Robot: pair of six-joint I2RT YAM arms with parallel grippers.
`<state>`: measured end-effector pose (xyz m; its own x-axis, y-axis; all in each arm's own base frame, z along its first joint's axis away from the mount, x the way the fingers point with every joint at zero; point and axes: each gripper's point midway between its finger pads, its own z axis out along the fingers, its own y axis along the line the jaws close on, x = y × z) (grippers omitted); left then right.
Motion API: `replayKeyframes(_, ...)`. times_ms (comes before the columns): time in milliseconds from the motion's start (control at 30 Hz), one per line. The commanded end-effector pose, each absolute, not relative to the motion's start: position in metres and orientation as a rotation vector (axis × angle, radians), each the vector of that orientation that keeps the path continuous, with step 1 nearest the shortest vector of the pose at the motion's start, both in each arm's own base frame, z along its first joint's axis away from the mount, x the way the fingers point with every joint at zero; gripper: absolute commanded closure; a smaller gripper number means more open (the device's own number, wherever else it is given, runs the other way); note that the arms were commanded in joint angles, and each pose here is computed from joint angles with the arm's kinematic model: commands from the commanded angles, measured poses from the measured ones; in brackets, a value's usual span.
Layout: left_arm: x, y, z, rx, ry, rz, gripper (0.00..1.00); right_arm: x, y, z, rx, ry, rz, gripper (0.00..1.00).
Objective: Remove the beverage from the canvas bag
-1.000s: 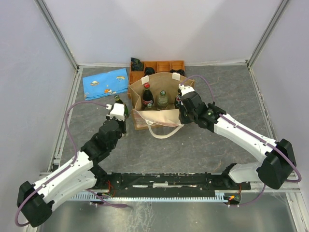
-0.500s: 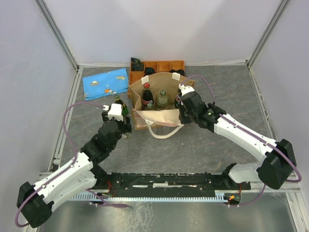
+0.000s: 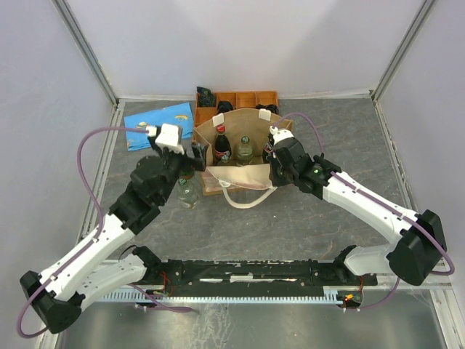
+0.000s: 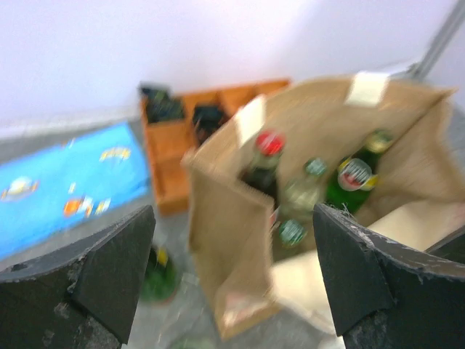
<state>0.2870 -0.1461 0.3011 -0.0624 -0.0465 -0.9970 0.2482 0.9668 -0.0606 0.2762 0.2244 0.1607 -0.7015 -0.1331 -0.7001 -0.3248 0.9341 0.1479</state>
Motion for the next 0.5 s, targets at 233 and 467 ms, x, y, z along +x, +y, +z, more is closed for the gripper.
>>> replayKeyframes(233, 0.321, -0.268, 0.405, 0.604, 1.316, -0.491, 0.06, 0.271, 0.223, 0.191, -0.263, 2.267, 0.411, 0.89)
replayKeyframes(467, 0.360, -0.331, 0.365, 0.740, 1.344, -0.581, 0.07, 0.266, 0.215, 0.191, -0.242, 2.276, 0.389, 0.89)
